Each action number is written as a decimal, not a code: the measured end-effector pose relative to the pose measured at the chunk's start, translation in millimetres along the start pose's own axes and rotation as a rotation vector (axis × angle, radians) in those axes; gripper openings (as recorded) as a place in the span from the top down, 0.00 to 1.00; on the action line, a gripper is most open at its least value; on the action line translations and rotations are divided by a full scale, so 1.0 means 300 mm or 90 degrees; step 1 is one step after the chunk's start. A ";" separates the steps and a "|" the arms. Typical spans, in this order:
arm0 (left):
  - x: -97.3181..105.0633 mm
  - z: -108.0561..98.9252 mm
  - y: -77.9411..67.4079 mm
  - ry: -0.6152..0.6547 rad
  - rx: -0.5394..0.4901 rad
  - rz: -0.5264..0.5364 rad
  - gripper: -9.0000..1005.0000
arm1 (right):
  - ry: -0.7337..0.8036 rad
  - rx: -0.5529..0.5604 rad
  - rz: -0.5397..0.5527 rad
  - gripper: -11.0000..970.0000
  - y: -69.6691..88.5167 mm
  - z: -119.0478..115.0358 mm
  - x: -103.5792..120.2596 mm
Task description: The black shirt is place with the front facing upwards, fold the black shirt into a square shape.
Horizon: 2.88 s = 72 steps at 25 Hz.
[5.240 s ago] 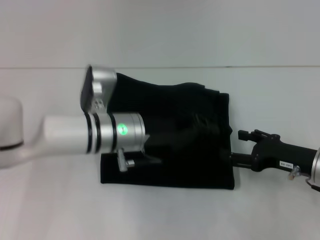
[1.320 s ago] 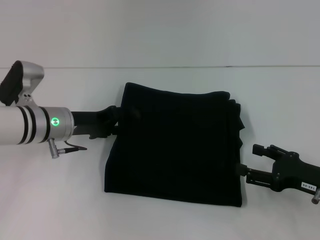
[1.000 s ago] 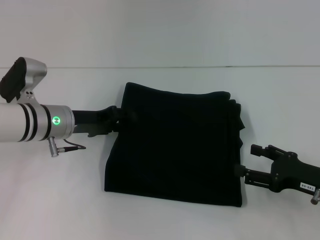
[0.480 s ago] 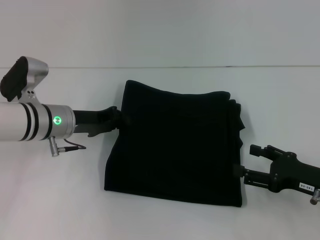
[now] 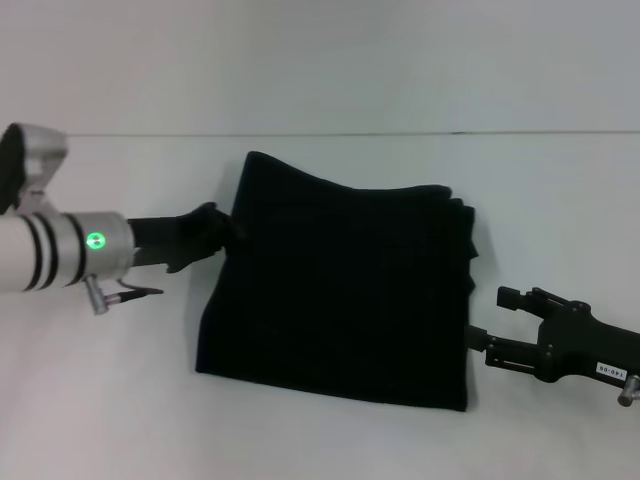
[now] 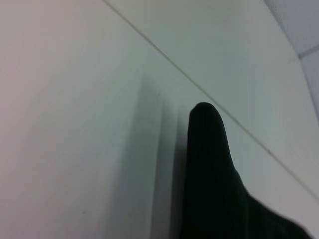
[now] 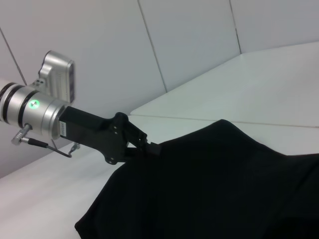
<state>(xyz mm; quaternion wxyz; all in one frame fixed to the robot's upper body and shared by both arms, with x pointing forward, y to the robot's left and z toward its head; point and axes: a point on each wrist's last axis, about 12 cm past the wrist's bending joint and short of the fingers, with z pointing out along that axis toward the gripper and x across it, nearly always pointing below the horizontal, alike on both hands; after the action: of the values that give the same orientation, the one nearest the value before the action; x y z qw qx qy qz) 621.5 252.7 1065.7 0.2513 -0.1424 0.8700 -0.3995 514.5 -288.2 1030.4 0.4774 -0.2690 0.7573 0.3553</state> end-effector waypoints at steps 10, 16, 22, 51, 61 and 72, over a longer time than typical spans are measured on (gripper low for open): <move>0.085 -0.112 0.170 -0.092 0.048 -0.170 0.88 | -0.008 0.008 -0.017 0.03 -0.012 0.002 -0.025; 0.112 -0.126 0.172 -0.093 0.085 -0.175 0.86 | -0.010 0.004 -0.023 0.03 -0.014 0.013 -0.038; 0.105 -0.150 0.168 -0.070 0.091 -0.076 0.84 | -0.013 0.006 -0.026 0.03 -0.010 0.024 -0.037; 0.404 -0.410 0.298 -0.057 0.158 0.618 0.04 | 0.017 0.004 -0.169 0.03 0.052 0.072 0.068; 0.393 -0.409 0.283 -0.060 0.176 0.621 0.04 | 0.011 0.000 -0.169 0.03 0.054 0.076 0.062; 0.388 -0.406 0.275 -0.057 0.185 0.626 0.04 | 0.007 0.001 -0.167 0.03 0.054 0.073 0.061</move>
<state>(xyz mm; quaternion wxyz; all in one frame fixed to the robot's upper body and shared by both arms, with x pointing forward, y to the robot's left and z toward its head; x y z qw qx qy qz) 453.4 329.2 1032.3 0.4638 0.3027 0.7582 -0.3442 506.7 -262.2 1011.8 0.5161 -0.3674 0.7184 0.2874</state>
